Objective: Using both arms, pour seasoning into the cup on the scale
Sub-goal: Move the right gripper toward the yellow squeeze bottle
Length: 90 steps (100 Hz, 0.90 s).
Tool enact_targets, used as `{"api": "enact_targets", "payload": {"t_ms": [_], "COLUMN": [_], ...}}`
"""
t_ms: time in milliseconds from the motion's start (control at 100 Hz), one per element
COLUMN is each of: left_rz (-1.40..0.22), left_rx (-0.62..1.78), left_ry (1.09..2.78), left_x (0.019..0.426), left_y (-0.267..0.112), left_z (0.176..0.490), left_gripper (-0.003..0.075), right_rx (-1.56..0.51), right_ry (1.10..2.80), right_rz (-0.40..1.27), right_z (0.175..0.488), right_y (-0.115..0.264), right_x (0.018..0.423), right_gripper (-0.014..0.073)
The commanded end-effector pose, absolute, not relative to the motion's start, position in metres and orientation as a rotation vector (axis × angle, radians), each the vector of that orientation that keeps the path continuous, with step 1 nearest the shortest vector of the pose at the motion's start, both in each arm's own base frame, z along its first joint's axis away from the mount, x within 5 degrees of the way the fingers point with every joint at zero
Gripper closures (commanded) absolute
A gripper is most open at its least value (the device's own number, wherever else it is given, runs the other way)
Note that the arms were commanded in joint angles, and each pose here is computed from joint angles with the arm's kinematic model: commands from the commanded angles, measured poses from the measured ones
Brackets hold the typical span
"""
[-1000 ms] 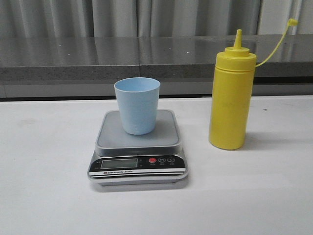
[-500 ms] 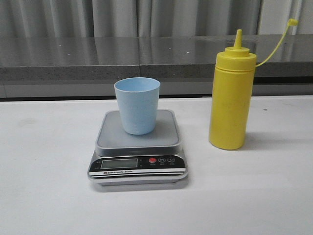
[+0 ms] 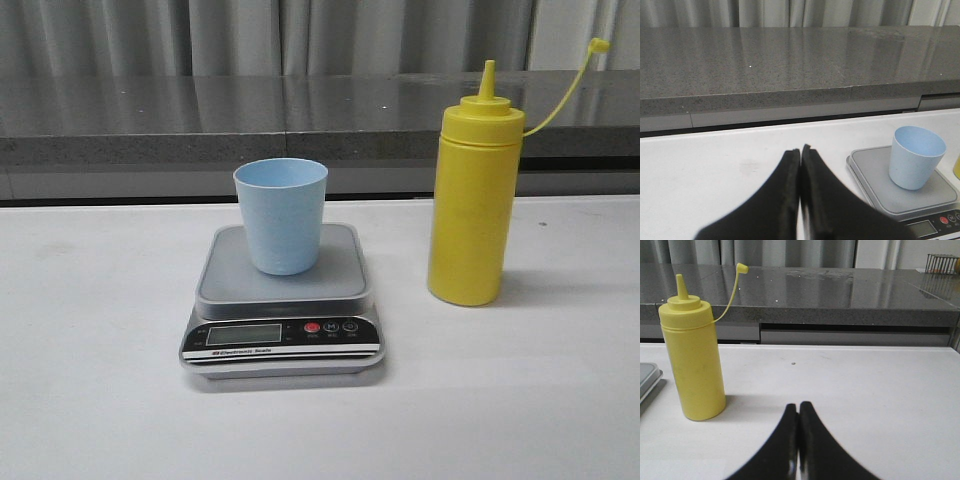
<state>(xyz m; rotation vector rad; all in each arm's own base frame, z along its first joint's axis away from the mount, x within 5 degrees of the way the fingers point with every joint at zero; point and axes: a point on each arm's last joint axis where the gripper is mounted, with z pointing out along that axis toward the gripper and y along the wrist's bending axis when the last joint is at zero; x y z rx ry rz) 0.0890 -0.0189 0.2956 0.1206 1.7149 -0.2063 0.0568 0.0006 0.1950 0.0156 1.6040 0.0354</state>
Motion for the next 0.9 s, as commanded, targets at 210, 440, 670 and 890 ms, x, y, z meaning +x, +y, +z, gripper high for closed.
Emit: {"api": "enact_targets", "payload": {"t_ms": [210, 440, 670, 890], "left_rz": [-0.22, -0.22, -0.22, -0.22], "left_rx": [0.091, 0.091, 0.091, 0.091], "left_ry": [1.612, 1.612, 1.612, 1.612], "left_x": [0.09, 0.09, 0.09, 0.09], "left_y": [-0.018, -0.018, -0.018, -0.018], "left_z": [0.311, 0.311, 0.311, 0.311], "left_gripper": [0.074, 0.074, 0.074, 0.074], "right_rx": [0.049, 0.08, 0.088, 0.153], "right_ry": [1.342, 1.457, 1.697, 1.77], "right_rz": [0.077, 0.118, 0.124, 0.197], "right_z": [0.233, 0.275, 0.322, 0.345], "right_y": [0.0, 0.001, 0.003, 0.005], "right_x": [0.05, 0.056, 0.093, 0.143], "right_gripper": [0.0664, 0.0664, 0.0664, 0.0664]}}
